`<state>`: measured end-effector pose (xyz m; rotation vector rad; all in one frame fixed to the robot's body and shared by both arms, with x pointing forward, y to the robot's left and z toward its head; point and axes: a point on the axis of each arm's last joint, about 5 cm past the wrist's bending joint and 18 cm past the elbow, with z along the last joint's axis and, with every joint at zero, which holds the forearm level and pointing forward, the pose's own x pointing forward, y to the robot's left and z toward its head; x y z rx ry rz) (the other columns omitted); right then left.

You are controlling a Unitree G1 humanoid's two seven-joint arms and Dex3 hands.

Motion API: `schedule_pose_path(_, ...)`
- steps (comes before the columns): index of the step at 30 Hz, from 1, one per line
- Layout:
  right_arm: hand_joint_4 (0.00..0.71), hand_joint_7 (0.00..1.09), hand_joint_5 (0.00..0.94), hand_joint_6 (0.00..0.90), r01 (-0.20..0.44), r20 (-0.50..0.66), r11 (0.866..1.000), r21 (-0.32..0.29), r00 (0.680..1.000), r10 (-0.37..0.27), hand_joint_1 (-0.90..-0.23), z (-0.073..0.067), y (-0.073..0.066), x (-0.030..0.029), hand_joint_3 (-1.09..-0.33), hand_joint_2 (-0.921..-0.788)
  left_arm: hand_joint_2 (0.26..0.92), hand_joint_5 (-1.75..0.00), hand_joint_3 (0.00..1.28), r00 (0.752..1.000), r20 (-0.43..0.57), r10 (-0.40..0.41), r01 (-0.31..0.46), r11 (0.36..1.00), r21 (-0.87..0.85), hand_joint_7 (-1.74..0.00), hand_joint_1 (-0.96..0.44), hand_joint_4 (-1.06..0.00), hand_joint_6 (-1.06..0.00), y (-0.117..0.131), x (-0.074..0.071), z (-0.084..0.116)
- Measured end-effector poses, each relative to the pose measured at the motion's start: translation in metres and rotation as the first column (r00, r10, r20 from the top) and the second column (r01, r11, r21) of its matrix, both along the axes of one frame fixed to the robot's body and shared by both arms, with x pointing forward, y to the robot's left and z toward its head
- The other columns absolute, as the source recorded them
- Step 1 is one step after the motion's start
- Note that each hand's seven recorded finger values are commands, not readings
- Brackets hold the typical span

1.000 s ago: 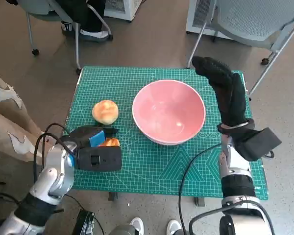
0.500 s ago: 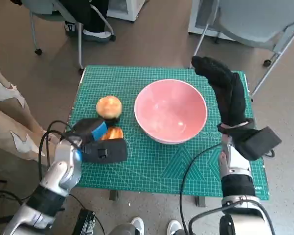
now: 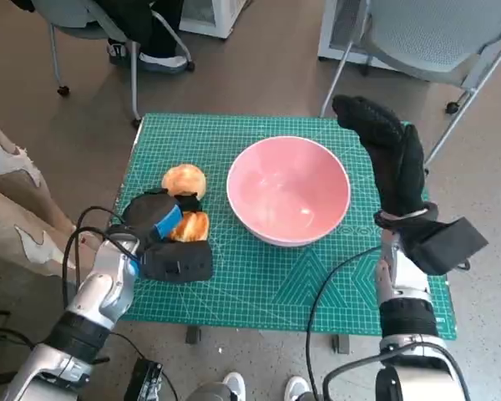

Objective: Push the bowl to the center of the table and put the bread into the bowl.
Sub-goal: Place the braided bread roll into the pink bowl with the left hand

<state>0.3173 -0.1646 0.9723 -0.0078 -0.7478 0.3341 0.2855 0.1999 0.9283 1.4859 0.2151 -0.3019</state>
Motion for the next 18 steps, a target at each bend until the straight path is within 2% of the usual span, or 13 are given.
schedule_pose_path(6,0.163,0.31,0.001,0.085,0.000,0.000,1.000,0.001,1.000,0.000,-0.649,-0.0001,0.0000,0.0000,-0.850,-0.921,0.726,-1.54,0.49,1.000,-0.016,0.003,-0.003,1.000,-0.002,-1.04,0.00,-0.55,-0.65,-0.0002,0.0006,0.0022)
schedule_pose_path(9,0.163,0.32,0.001,0.083,0.000,-0.001,1.000,0.001,1.000,0.000,-0.649,-0.0002,0.0000,0.0000,-0.850,-0.921,0.780,-1.49,0.38,1.000,-0.017,0.006,-0.006,1.000,-0.004,-1.00,0.00,-0.58,-0.66,-0.0003,0.0007,0.0034)
schedule_pose_path(11,0.163,0.32,0.001,0.081,0.000,-0.001,1.000,0.001,1.000,0.000,-0.649,-0.0003,0.0000,0.0000,-0.850,-0.921,0.793,-1.48,0.35,1.000,-0.014,0.007,-0.007,1.000,-0.006,-0.98,0.00,-0.58,-0.67,-0.0005,0.0007,0.0041)
schedule_pose_path(13,0.163,0.32,0.001,0.079,0.000,-0.002,1.000,0.001,1.000,0.000,-0.649,-0.0003,0.0001,0.0000,-0.850,-0.921,0.778,-1.49,0.37,1.000,-0.013,0.006,-0.006,1.000,-0.009,-0.99,0.00,-0.57,-0.68,-0.0006,0.0004,0.0049)
schedule_pose_path(14,0.163,0.33,0.001,0.077,-0.001,-0.002,1.000,0.001,1.000,0.001,-0.649,-0.0004,0.0003,0.0000,-0.850,-0.921,0.734,-1.51,0.45,1.000,-0.013,0.006,-0.007,1.000,-0.010,-1.00,0.00,-0.56,-0.68,-0.0005,-0.0001,0.0050)
schedule_pose_path(17,0.163,0.33,0.001,0.074,-0.001,-0.001,1.000,0.001,1.000,0.001,-0.649,-0.0003,0.0003,0.0000,-0.850,-0.921,0.667,-1.55,0.58,1.000,-0.019,0.007,-0.008,1.000,-0.012,-1.05,0.00,-0.54,-0.69,0.0004,-0.0035,0.0044)
schedule_pose_path(18,0.163,0.33,0.001,0.073,-0.001,-0.001,1.000,0.001,1.000,0.001,-0.650,-0.0003,0.0002,0.0000,-0.850,-0.921,0.626,-1.57,0.65,1.000,-0.019,0.006,-0.006,1.000,-0.014,-1.09,0.00,-0.53,-0.68,0.0004,-0.0045,0.0047)
